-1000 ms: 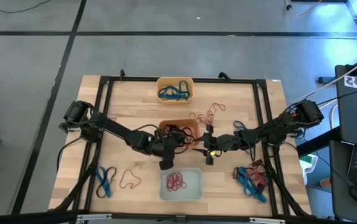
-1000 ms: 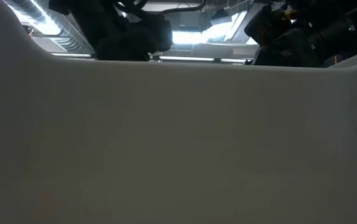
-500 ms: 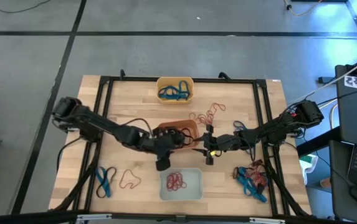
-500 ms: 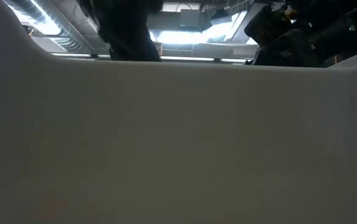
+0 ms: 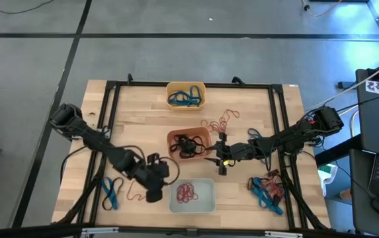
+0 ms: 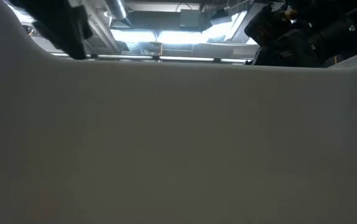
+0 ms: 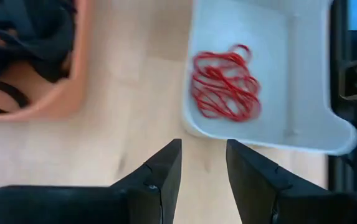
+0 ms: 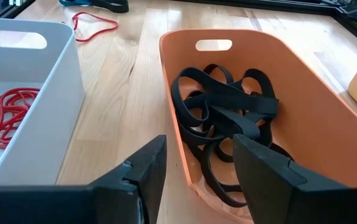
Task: Sort rubber bands into baskets
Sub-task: Put the red rubber band in the white bin
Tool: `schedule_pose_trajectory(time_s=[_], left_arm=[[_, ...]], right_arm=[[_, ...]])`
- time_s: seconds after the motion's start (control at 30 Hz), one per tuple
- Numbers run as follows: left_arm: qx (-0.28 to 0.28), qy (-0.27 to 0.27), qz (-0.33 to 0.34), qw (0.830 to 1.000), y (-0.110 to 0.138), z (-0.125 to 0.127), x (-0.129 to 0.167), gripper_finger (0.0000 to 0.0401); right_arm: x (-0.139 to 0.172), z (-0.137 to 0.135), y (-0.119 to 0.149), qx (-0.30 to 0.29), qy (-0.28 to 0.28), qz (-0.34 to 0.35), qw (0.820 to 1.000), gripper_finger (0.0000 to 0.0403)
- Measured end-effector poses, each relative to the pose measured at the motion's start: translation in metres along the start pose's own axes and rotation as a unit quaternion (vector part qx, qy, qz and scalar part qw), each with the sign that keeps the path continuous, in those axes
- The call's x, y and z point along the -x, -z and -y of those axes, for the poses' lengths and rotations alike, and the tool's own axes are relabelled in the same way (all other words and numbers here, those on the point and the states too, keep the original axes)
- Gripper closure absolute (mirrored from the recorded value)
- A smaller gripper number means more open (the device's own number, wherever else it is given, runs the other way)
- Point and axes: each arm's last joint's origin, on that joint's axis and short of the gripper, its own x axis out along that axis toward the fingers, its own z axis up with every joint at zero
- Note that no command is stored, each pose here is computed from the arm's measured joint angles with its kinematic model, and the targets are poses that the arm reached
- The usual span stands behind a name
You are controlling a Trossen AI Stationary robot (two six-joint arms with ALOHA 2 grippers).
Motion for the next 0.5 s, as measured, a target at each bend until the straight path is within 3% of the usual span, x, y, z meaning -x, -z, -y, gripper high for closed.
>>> schedule_pose_trajectory(time_s=[0.2,0.5], left_arm=[[-0.026,0.017,-0.020,0.999,0.024,0.023,0.003,0.0278],[-0.043,-0.007,-0.077,0.996,0.064,0.045,-0.007,0.0278]], right_arm=[[0.000,0.000,-0.001,-0.001,0.000,0.004,1.000,0.0221],[0.000,0.000,-0.001,-0.001,0.000,0.004,1.000,0.0221]])
